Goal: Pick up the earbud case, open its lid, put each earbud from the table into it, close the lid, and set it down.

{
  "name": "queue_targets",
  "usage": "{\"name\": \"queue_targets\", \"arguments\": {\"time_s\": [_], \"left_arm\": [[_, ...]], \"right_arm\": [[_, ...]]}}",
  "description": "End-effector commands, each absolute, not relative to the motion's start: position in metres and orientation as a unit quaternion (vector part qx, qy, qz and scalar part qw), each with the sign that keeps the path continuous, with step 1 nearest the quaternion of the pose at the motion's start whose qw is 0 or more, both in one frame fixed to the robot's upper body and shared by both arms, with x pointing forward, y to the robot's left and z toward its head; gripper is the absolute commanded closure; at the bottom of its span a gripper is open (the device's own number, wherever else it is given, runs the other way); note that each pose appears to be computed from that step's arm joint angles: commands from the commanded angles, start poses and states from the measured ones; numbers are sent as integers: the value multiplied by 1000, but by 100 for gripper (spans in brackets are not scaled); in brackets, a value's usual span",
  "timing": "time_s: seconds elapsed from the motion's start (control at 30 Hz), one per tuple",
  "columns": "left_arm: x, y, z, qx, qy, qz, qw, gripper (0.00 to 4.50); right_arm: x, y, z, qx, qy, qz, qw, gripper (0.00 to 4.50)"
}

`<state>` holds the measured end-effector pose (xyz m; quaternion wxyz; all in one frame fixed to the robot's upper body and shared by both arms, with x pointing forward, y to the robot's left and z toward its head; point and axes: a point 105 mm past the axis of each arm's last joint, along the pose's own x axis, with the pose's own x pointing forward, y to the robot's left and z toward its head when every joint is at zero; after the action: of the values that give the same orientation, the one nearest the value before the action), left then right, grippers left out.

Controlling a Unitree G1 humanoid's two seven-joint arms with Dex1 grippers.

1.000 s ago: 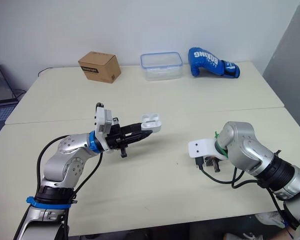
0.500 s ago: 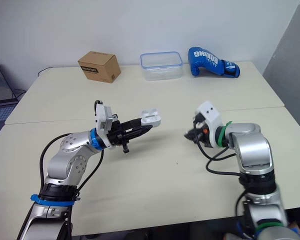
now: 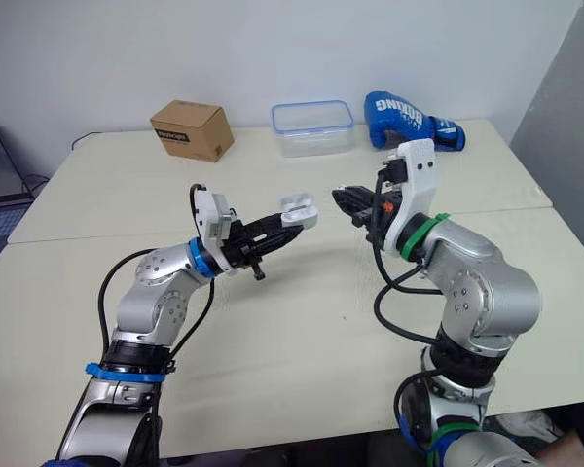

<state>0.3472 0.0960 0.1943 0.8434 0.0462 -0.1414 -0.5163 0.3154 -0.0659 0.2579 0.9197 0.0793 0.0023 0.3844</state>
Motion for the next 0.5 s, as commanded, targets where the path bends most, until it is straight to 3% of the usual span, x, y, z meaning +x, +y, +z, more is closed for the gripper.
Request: {"name": "queue_targets", "arguments": {"time_s": [0.03, 0.5], "left_arm": [[349, 87, 212, 53, -174, -513, 839, 370], [349, 73, 216, 46, -180, -521, 833, 370]], "right_arm": [[308, -49, 274, 57, -37, 413, 908, 410], [315, -27, 275, 82, -48, 408, 908, 410]]}}
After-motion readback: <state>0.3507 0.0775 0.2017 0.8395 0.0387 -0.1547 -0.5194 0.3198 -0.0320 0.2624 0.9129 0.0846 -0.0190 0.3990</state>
